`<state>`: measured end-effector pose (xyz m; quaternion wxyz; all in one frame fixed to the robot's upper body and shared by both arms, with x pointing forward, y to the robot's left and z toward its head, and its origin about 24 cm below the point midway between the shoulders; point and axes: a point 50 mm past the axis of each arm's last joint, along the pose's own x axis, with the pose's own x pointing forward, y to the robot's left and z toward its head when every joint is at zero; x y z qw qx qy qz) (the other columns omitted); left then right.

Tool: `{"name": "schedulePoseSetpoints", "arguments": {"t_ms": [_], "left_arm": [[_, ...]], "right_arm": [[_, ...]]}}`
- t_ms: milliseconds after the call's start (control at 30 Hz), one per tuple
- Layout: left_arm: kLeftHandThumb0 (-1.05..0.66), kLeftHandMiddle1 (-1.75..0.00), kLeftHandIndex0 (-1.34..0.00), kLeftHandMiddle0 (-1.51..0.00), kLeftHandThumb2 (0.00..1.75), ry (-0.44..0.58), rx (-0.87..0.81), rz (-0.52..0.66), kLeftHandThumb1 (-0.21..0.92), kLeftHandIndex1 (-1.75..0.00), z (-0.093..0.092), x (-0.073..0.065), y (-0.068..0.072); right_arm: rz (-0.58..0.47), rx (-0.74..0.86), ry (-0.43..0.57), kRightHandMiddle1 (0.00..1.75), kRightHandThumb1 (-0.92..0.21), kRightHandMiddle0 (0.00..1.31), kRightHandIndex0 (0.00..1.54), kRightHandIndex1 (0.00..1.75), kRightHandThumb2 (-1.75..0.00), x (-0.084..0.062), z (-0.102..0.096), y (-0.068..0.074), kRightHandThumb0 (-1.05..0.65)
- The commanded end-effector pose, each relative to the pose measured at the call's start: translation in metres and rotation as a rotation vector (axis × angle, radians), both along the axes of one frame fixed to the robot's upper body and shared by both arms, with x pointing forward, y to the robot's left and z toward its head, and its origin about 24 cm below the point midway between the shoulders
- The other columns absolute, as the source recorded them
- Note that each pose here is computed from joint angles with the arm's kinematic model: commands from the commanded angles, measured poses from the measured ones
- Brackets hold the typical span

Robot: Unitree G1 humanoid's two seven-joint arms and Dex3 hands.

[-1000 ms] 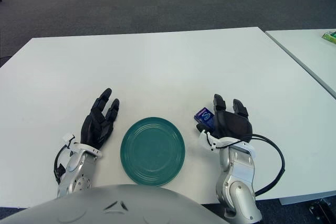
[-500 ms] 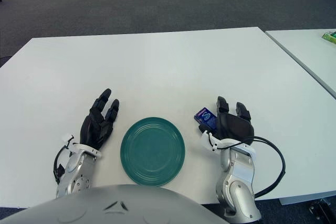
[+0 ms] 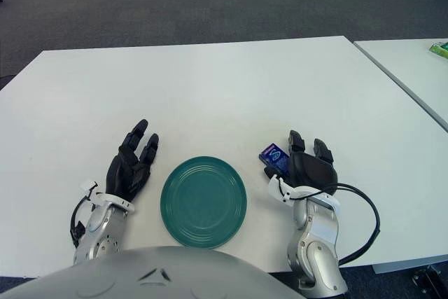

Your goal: Put the gum into the plate.

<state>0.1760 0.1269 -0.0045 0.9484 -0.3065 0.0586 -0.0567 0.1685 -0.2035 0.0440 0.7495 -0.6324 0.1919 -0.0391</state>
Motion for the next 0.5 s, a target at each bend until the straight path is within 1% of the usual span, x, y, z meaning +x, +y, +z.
{"name": "schedulePoseSetpoints", "arguments": {"t_ms": [0,233,467], "left_arm": [[-1.05,-0.01,0.0,-0.05,1.0,0.049,0.003,0.011,0.92,-0.39,-0.003,-0.006,0.0],[-1.05,-0.01,0.0,-0.06,1.01,0.044,0.013,0.0,0.92,-0.39,-0.003,-0.008,-0.002],[-1.05,-0.01,0.0,-0.06,1.02,0.046,-0.001,0.002,0.92,-0.39,-0.001,-0.01,-0.005]], "right_arm": [[-0.067,-0.024,0.292,0.11,-0.92,0.0,0.11,0.02,-0.72,-0.087,-0.037,-0.014,-1.05],[-0.039,-0.048,0.332,0.13,-0.92,0.0,0.14,0.02,-0.69,-0.096,-0.032,-0.015,-1.05],[0.002,-0.095,0.391,0.16,-0.92,0.0,0.16,0.01,-0.71,-0.107,-0.025,-0.016,-1.05]]}}
